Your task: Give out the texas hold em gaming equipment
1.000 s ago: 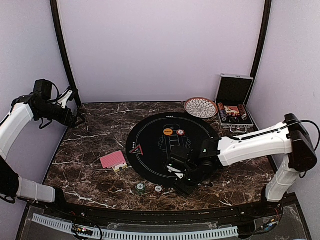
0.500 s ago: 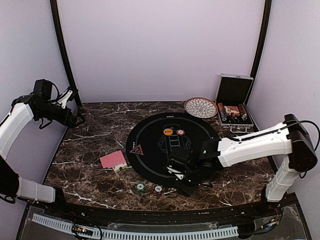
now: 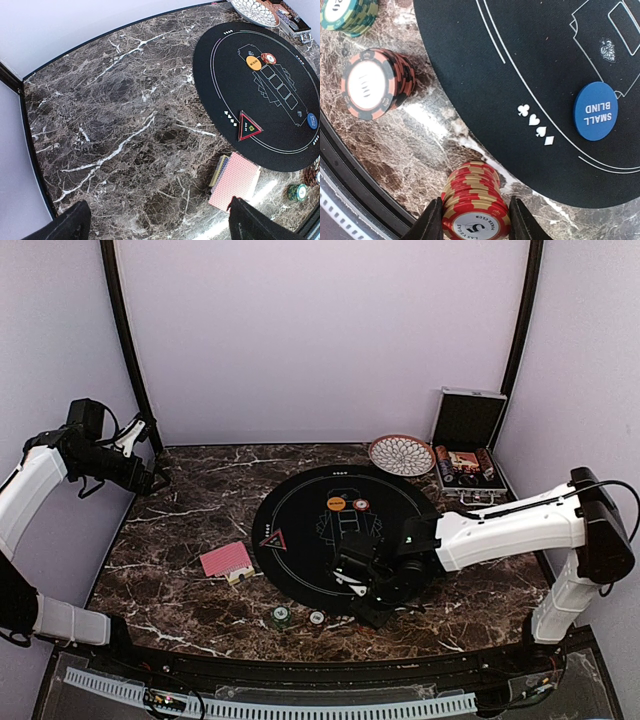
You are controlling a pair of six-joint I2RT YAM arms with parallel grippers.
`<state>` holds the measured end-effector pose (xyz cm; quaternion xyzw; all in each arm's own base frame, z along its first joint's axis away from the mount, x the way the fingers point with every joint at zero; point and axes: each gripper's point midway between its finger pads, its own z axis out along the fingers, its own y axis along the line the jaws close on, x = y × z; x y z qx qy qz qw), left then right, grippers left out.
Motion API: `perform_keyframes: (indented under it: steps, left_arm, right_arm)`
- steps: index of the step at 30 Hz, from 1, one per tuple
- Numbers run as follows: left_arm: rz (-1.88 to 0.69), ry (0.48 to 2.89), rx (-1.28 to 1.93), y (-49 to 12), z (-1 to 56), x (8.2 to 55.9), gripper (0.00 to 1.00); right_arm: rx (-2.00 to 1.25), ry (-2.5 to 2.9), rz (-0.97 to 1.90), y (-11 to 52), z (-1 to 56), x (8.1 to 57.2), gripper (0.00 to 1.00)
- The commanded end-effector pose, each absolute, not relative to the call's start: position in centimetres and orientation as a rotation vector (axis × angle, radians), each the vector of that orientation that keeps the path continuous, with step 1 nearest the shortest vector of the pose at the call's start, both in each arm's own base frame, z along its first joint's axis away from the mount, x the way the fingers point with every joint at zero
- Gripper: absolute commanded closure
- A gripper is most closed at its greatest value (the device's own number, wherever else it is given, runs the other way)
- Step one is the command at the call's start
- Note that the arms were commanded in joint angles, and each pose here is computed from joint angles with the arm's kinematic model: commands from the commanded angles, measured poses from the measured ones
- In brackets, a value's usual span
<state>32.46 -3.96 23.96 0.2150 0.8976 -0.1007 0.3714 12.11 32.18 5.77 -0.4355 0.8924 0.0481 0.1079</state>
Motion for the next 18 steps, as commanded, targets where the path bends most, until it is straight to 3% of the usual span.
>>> perform_keyframes:
  steps: [1,12,18]
  left_arm:
    - [-0.263,2.304,0.566,-4.2,24.3,31.8,0.01]
    - [-0.270,2.299,0.565,-4.3,24.5,31.6,0.01]
    - [-0.275,2.293,0.568,-4.4,24.6,31.4,0.01]
  right_arm:
    - [-1.284,2.562,0.144,33.3,8.2,12.7,0.87]
    - [-1.190,2.446,0.223,40.4,11.8,18.0,0.91]
    - [-1.152,2.426,0.248,46.0,10.3,22.0,0.91]
